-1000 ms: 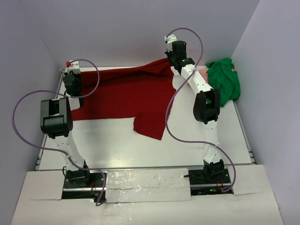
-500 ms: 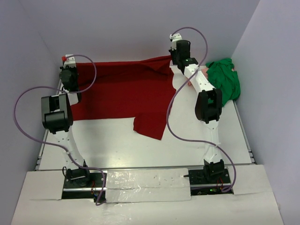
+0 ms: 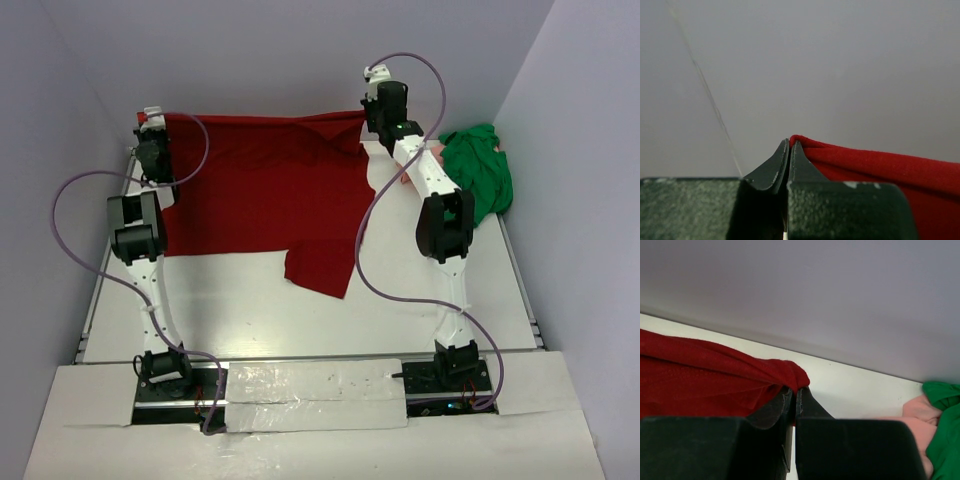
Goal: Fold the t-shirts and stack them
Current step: Fold the flattened tshirt in 1/3 of the way
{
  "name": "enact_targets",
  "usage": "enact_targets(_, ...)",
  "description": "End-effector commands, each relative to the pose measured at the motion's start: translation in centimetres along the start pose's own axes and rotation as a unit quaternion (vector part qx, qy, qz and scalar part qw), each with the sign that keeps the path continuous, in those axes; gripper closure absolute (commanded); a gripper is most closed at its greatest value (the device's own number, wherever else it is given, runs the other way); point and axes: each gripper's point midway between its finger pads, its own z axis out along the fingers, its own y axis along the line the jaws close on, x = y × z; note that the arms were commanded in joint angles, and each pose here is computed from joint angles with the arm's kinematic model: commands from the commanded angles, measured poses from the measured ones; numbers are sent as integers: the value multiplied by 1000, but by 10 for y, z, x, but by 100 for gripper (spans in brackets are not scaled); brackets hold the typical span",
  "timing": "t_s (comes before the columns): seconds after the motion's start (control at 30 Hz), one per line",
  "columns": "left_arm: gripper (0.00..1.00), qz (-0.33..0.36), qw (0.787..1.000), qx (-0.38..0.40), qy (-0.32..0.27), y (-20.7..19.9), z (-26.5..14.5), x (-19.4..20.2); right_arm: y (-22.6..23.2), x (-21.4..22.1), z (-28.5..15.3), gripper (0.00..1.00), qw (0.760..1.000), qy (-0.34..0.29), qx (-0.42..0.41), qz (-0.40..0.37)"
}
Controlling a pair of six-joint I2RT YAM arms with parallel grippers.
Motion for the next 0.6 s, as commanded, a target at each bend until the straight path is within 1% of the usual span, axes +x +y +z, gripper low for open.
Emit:
enact_targets(0.0,100,-7,1000,-14,-21,9,10,-2,-16,-7,-3,100,1000,-9,22,7)
enact_targets(0.13,100,-4,1000,11,10,-3,5,25,-11,-8,-7,100,1000,-4,10,11)
enact_targets(0.27,100,-2,999,25,32,-8,0,41,-6,-6,-8,100,1000,1,1,12)
enact_targets(0.43,100,1,998,38,50,-9,-11,50,8,4,-11,100,1000,17,-15,9)
enact_targets(0.53,100,3,998,37,53,-3,-15,47,11,5,-13,100,1000,21,-20,10)
enact_targets(0.57,100,4,997,36,63,-2,-21,53,12,8,-14,100,999,27,-22,10)
